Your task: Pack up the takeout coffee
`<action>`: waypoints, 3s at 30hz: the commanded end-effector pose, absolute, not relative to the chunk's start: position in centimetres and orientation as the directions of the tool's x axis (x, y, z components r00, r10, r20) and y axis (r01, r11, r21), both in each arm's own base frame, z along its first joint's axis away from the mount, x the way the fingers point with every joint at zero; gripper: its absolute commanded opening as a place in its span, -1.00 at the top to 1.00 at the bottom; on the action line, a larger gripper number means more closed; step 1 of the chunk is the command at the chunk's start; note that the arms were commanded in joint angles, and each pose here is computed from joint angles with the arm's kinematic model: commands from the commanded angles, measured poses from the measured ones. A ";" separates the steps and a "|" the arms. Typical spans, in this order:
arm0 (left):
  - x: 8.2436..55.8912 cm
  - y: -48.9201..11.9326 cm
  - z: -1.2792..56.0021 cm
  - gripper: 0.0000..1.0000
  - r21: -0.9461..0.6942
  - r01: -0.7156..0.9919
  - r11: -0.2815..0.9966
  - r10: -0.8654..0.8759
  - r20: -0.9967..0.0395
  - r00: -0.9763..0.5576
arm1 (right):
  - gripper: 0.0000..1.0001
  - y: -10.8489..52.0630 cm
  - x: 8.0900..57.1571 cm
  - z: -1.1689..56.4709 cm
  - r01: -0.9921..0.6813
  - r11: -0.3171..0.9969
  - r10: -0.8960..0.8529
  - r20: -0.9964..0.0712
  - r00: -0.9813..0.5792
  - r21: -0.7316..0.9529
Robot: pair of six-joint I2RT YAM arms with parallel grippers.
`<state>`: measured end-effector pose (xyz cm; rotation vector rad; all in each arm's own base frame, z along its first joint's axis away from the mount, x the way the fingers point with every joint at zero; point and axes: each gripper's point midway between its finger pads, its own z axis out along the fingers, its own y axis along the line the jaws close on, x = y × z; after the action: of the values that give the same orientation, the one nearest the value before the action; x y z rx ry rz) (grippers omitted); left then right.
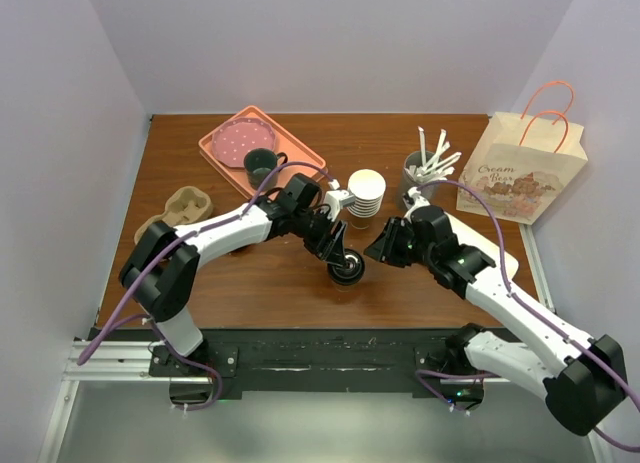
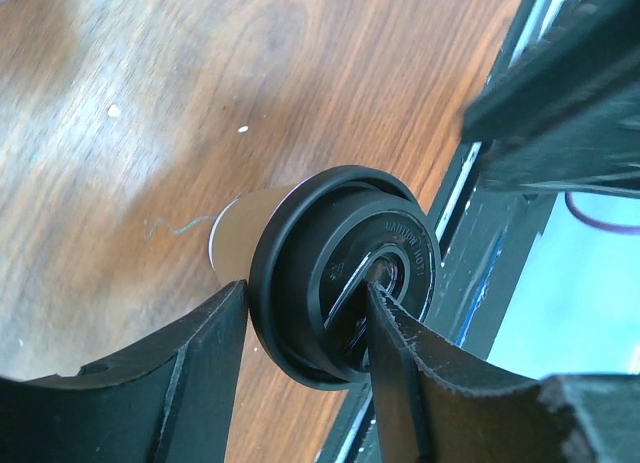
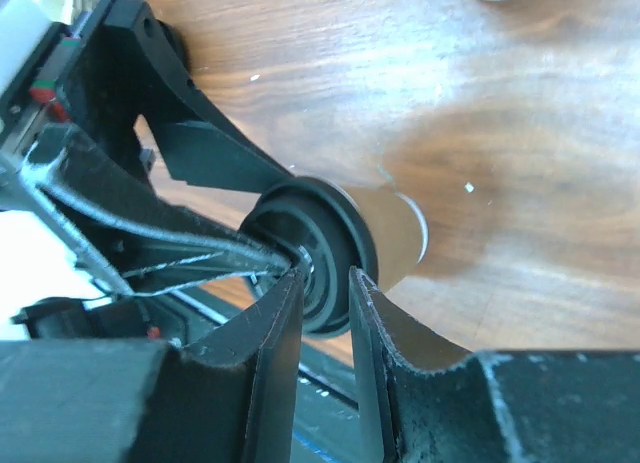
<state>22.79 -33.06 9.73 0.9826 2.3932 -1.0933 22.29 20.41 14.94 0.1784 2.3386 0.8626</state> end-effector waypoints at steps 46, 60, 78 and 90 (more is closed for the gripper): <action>21.3 -30.1 1.5 0.03 -0.466 0.735 0.492 0.652 -0.363 -0.666 | 0.36 19.6 23.5 12.2 -0.169 0.748 0.224 -0.484 -0.846 0.642; 21.3 -30.0 1.2 0.05 -0.463 0.732 0.499 0.653 -0.355 -0.669 | 0.48 19.1 21.9 7.7 -0.125 0.770 0.192 -0.414 -0.890 0.626; 20.4 -27.6 -1.3 0.08 -0.412 0.684 0.602 0.624 -0.291 -0.725 | 0.60 16.6 19.5 3.9 0.010 0.826 0.249 -0.349 -0.903 0.564; 21.1 -28.6 1.6 -0.01 -0.438 0.608 0.662 0.506 -0.337 -0.794 | 0.36 18.5 25.0 15.4 -0.143 0.814 0.210 -0.514 -0.832 0.563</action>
<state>22.78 -34.55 9.26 0.9971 2.3411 -1.1927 24.50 19.03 12.67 0.0988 2.4329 0.8704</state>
